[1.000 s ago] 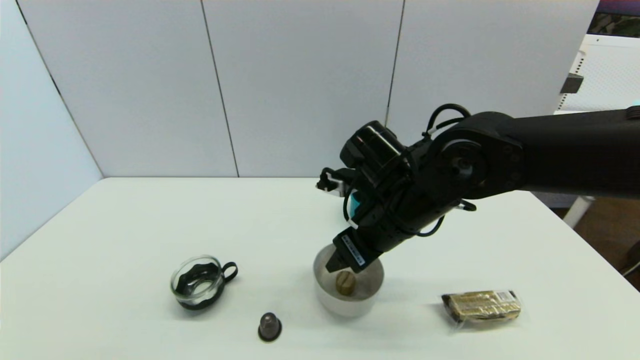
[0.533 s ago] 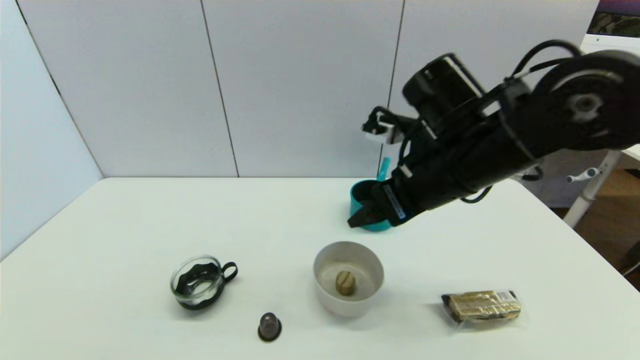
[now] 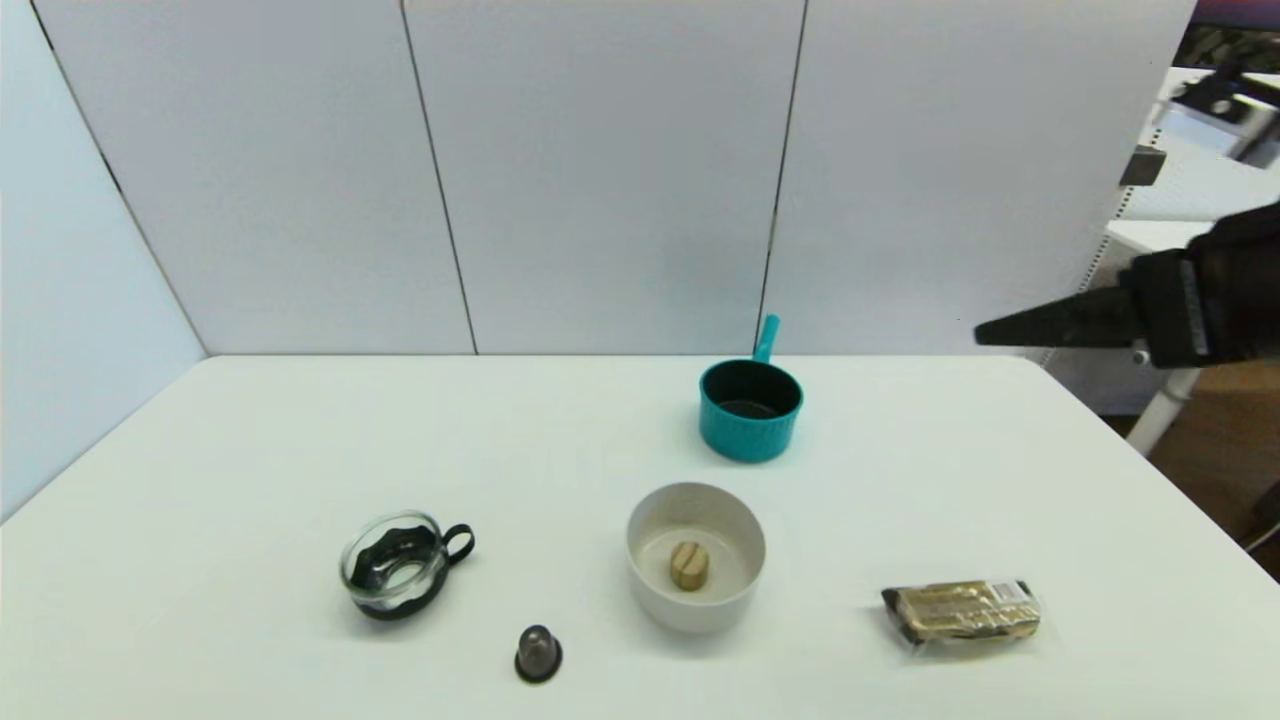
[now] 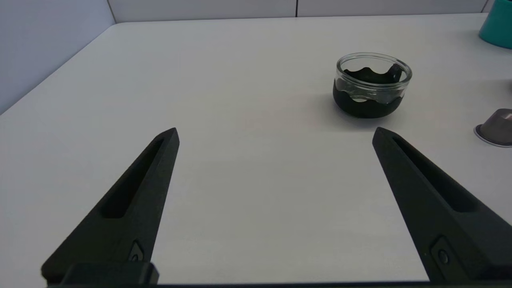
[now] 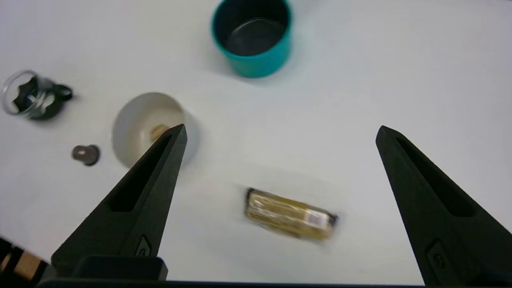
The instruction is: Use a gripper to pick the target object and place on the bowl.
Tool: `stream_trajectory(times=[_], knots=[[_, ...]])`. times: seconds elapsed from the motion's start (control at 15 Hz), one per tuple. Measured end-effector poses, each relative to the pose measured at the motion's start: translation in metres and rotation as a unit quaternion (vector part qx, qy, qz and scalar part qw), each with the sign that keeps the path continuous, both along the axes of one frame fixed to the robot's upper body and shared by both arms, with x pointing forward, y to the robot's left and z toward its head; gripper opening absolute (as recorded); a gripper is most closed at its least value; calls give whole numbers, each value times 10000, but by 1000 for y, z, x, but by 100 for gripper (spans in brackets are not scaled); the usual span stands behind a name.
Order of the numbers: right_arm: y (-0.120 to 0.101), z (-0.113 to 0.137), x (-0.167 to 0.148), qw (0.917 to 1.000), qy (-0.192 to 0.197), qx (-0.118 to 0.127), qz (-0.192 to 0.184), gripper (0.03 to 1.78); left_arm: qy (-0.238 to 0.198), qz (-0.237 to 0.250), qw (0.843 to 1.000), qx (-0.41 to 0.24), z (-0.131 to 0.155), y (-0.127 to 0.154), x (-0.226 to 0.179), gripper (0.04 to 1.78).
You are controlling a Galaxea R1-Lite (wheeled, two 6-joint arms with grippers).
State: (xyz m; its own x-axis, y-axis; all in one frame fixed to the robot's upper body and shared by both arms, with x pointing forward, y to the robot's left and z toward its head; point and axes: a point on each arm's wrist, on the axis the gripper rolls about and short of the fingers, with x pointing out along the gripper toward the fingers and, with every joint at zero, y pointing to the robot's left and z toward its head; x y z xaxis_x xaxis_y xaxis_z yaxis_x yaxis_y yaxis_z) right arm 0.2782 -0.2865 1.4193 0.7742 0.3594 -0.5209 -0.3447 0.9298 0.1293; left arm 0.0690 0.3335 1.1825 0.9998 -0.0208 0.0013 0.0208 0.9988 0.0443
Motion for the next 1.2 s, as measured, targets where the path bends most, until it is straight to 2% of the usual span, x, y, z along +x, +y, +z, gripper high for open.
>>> stream_trajectory(times=[0.13,0.33,0.6,0.73,0.93,1.07,1.2], knots=[[-18,-6,-33,9988,-364,75,-315,165,0,-5,10000,0,0,0,0,171],[-33,-24,-84,9946,-737,26,-737,167,0,0,10000,-1,0,0,0,171],[-44,-73,-149,9904,-948,-29,-1003,169,0,-2,10000,0,0,0,0,171],[-47,-108,-174,9878,-1060,-16,-1137,169,0,-3,10000,-1,0,0,0,171],[-49,-153,-194,9811,-1444,30,-1290,169,0,-2,10000,-3,0,0,0,171],[-49,-167,-197,9721,-1906,19,-1368,169,0,-2,10000,-3,0,0,0,171],[-49,-184,-200,9673,-2085,-56,-1439,169,0,0,10000,-3,0,0,0,171]])
